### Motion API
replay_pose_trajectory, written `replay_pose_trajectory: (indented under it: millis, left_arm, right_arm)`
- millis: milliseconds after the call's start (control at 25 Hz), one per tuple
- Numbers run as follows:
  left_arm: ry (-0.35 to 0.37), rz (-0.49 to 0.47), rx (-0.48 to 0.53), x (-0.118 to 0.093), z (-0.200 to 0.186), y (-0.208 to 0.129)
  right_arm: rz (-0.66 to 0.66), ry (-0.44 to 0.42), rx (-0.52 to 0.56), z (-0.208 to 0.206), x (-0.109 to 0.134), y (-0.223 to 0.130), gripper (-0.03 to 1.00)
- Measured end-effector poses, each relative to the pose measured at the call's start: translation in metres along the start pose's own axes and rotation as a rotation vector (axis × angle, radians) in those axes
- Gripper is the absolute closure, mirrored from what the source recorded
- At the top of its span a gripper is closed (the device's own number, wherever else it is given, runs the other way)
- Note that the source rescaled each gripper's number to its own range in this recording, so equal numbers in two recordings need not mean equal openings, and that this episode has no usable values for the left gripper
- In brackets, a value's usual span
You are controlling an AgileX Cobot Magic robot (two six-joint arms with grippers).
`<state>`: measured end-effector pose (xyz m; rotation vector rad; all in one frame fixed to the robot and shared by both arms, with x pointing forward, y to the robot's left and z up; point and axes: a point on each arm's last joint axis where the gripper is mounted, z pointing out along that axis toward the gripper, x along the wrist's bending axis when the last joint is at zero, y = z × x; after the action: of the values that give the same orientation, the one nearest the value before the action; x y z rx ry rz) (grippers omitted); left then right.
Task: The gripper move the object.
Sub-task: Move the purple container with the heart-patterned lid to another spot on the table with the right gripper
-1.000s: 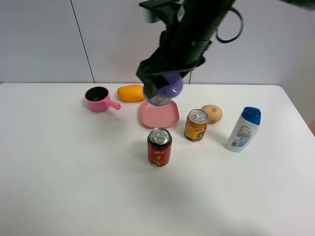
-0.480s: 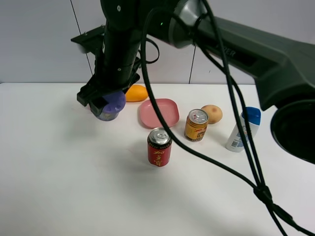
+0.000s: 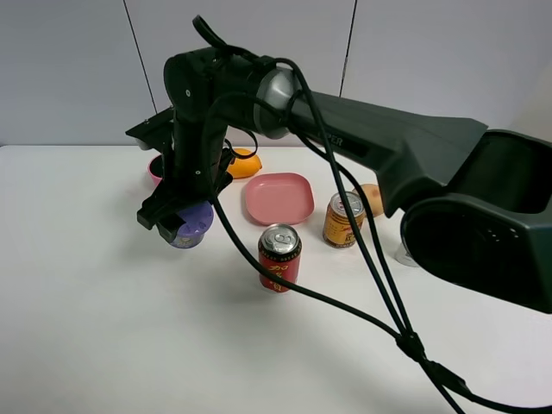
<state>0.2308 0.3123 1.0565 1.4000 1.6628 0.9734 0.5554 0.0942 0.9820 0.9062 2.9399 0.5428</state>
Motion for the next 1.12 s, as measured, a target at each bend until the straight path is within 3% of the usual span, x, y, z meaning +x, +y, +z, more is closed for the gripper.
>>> replay_pose_trajectory:
  millis: [600,1120]
  left_arm:
    - [0.0,0.0,0.0,0.0,0.0,0.0]
    - [0.001,0.0,0.0,0.0,0.0,0.0]
  right_arm:
    - [0.014,0.005,0.039,0.073,-0.008,-0.009,0.97]
    - [0.006,-0.013,0.023,0.081,-0.01,-0.008,0.97]
